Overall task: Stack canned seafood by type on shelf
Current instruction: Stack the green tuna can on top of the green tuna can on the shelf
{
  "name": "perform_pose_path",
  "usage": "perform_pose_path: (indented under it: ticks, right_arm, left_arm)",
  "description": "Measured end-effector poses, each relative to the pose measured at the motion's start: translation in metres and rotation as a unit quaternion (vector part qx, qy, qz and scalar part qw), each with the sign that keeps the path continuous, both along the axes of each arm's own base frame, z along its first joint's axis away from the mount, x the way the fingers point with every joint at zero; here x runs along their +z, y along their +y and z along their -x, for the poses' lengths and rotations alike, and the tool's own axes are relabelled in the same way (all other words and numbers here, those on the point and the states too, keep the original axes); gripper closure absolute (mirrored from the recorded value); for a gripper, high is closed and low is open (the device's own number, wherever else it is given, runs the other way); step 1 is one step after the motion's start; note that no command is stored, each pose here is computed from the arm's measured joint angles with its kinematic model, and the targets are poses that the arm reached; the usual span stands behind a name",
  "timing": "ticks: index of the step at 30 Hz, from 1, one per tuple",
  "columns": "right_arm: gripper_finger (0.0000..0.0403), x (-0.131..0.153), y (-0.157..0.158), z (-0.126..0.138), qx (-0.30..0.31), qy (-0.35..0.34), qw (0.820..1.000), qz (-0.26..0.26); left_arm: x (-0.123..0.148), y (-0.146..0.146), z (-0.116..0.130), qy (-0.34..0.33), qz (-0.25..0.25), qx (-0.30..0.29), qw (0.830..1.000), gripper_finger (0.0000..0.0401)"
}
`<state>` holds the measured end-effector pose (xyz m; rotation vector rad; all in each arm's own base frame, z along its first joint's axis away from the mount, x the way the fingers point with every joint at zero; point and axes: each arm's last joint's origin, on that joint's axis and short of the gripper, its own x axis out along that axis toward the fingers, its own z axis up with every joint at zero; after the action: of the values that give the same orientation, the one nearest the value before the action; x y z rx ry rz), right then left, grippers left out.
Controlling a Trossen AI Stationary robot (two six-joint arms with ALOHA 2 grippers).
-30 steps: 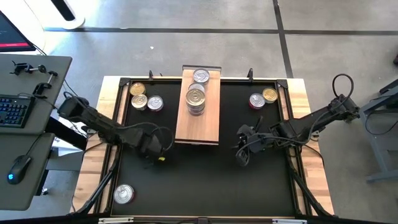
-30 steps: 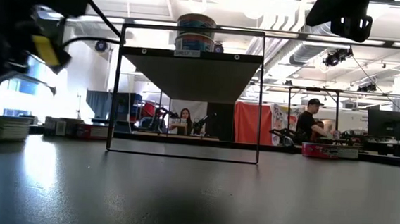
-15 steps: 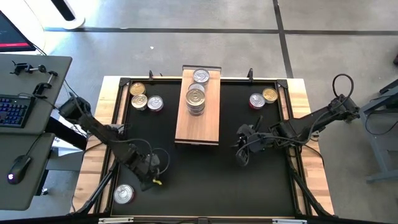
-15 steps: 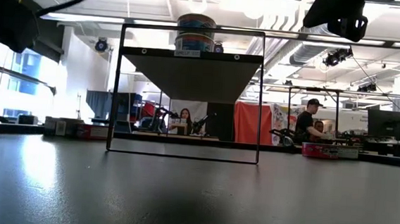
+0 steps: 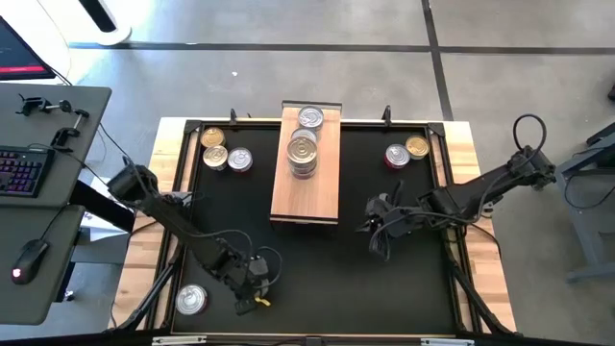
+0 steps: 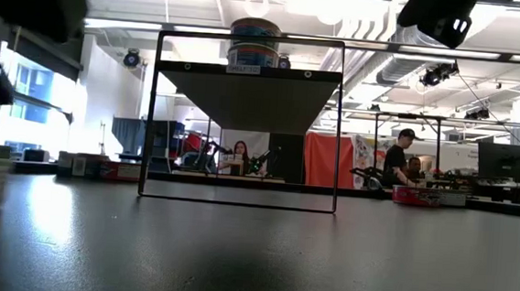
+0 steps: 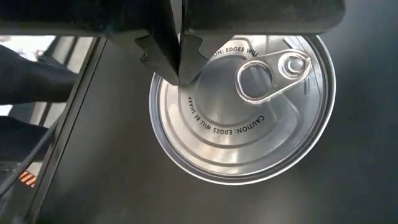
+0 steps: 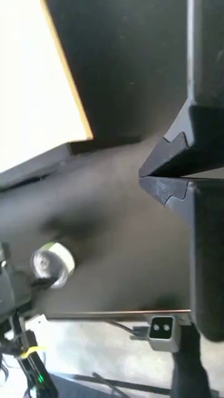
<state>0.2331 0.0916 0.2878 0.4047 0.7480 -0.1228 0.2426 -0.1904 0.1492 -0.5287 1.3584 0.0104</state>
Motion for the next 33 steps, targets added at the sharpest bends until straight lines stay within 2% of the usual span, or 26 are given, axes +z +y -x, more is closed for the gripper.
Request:
perform_pose_path:
  ticks: [6,12,15,23,33]
  right_arm:
    - [0.0403,0.005,0.01,-0.001,0.024,-0.032,0.999,-0.007]
    - [0.0403,0.012,0.018,-0.003,0.018,-0.071,0.996,-0.047]
    - [0.0403,0.014,0.019,-0.007,-0.007,-0.091,0.994,-0.065]
    - [0.0403,0.007,0.023,-0.023,-0.033,-0.115,0.991,-0.064]
    - [0.0403,0.003,0.02,-0.03,-0.063,-0.113,0.987,-0.094]
  left_arm:
    - [-0.001,-0.001,-0.035,-0.041,-0.036,-0.009,0.998,0.0401]
    - [0.005,0.001,-0.062,-0.108,-0.057,-0.076,0.99,0.0401]
    - [0.006,0.006,-0.068,-0.128,-0.07,-0.098,0.984,0.0401]
    - [0.008,0.016,-0.078,-0.165,-0.11,-0.143,0.97,0.0401]
    - [0.013,0.012,-0.082,-0.2,-0.098,-0.159,0.962,0.0401]
